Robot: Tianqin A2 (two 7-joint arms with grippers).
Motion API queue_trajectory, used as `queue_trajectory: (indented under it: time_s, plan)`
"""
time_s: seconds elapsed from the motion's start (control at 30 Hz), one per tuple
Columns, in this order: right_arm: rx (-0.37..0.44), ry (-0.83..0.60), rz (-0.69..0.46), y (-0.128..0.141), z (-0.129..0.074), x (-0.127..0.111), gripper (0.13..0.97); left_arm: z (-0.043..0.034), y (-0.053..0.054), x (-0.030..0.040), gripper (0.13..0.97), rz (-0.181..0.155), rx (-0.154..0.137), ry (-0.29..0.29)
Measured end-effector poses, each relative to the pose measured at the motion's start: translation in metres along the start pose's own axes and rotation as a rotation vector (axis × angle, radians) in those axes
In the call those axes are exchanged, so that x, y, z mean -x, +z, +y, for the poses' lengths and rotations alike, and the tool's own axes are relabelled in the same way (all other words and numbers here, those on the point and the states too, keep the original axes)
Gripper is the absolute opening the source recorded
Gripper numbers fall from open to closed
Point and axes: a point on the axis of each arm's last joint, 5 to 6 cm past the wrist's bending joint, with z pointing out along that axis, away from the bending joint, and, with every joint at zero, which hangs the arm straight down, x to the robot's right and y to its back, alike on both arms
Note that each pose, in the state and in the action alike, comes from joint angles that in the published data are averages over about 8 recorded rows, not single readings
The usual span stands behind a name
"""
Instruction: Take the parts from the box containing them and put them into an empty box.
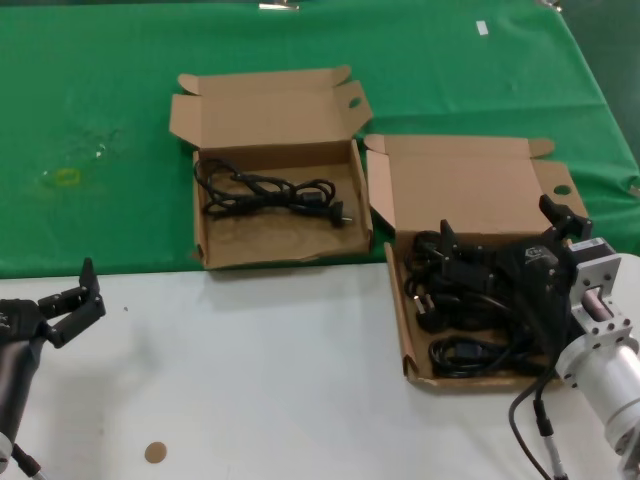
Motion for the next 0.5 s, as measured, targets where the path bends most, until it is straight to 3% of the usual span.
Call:
queue_trajectory:
  time_s: [0.5]
  plan:
    - [0.0, 0.0, 0.0, 0.0, 0.0, 0.0, 0.966, 0.0, 0.0, 0.0, 0.966, 0.0, 0.0, 0.0]
